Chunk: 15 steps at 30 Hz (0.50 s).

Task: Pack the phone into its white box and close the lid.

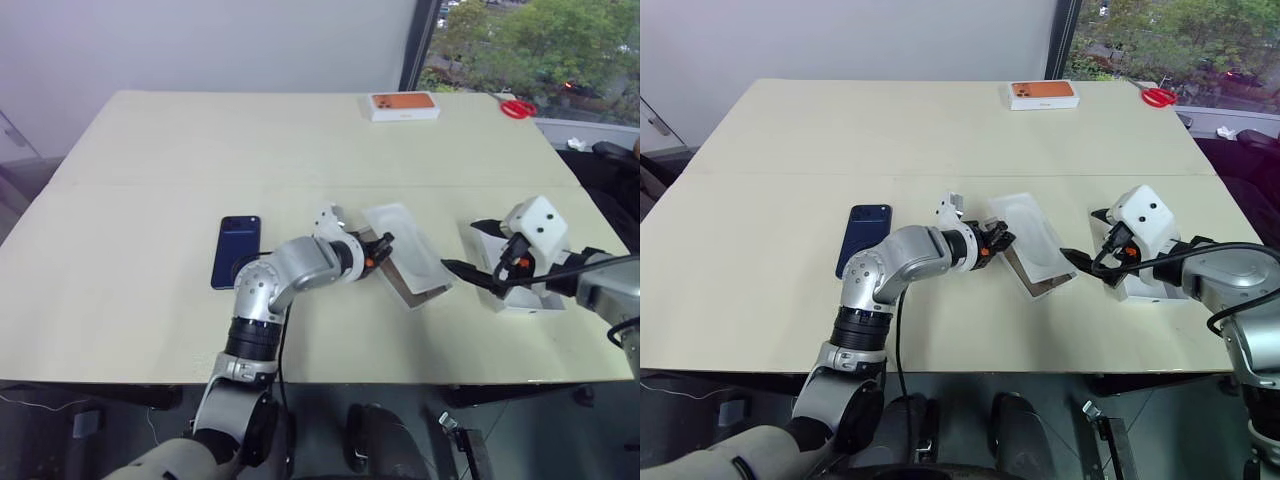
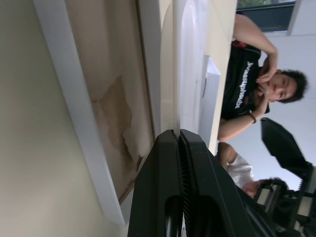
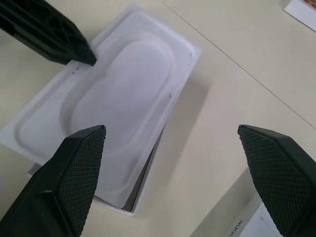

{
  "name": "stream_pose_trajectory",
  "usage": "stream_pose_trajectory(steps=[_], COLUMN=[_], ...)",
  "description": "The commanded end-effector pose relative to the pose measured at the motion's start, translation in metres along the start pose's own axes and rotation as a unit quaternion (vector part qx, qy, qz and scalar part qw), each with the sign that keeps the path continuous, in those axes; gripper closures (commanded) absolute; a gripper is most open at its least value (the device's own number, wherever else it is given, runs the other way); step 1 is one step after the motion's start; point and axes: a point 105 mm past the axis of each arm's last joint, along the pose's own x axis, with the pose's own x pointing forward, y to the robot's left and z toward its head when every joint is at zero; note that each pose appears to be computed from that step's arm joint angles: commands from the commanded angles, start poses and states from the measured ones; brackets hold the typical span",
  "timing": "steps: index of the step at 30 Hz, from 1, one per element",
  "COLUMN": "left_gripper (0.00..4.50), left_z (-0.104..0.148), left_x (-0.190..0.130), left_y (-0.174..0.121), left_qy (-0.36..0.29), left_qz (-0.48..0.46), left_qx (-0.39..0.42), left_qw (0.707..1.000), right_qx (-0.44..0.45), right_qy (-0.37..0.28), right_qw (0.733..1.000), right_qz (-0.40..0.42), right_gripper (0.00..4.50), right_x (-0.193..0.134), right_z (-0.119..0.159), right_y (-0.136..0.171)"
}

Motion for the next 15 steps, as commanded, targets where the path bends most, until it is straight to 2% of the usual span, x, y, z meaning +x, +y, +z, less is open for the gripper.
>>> stream_pose_trajectory(steps=[1,2,3,4,11,15], left_gripper=[4.45,4.45,3.85,3.52,0.08,0.08], left_z=[-0.004,-0.004,-0.005,-0.005,-0.007,0.000], left_x=[0.001,0.001,0.001,0.001,-0.001,-0.018], left_y=[-0.017,-0.017,-0.017,-0.016,-0.020,-0.023], left_qy=[0.005,0.005,0.006,0.006,0.014,0.011], left_qz=[-0.022,-0.021,-0.020,-0.019,-0.033,-0.055], left_qx=[0.020,0.021,0.022,0.023,0.024,0.040], left_qw=[1.000,1.000,1.000,1.000,0.999,0.998], right_qx=[-0.016,-0.014,-0.013,-0.012,-0.011,-0.011], right_qy=[-0.013,-0.012,-0.010,-0.009,-0.004,-0.004], right_qw=[1.000,1.000,1.000,1.000,1.000,1.000], right_qz=[-0.018,-0.019,-0.019,-0.019,-0.013,-0.011], right_gripper=[0.00,0.00,0.00,0.00,0.00,0.00], right_x=[-0.008,-0.008,-0.009,-0.010,-0.011,-0.011], right_z=[0.010,0.009,0.008,0.007,0.005,0.005], right_y=[-0.006,-0.006,-0.007,-0.007,-0.005,-0.005])
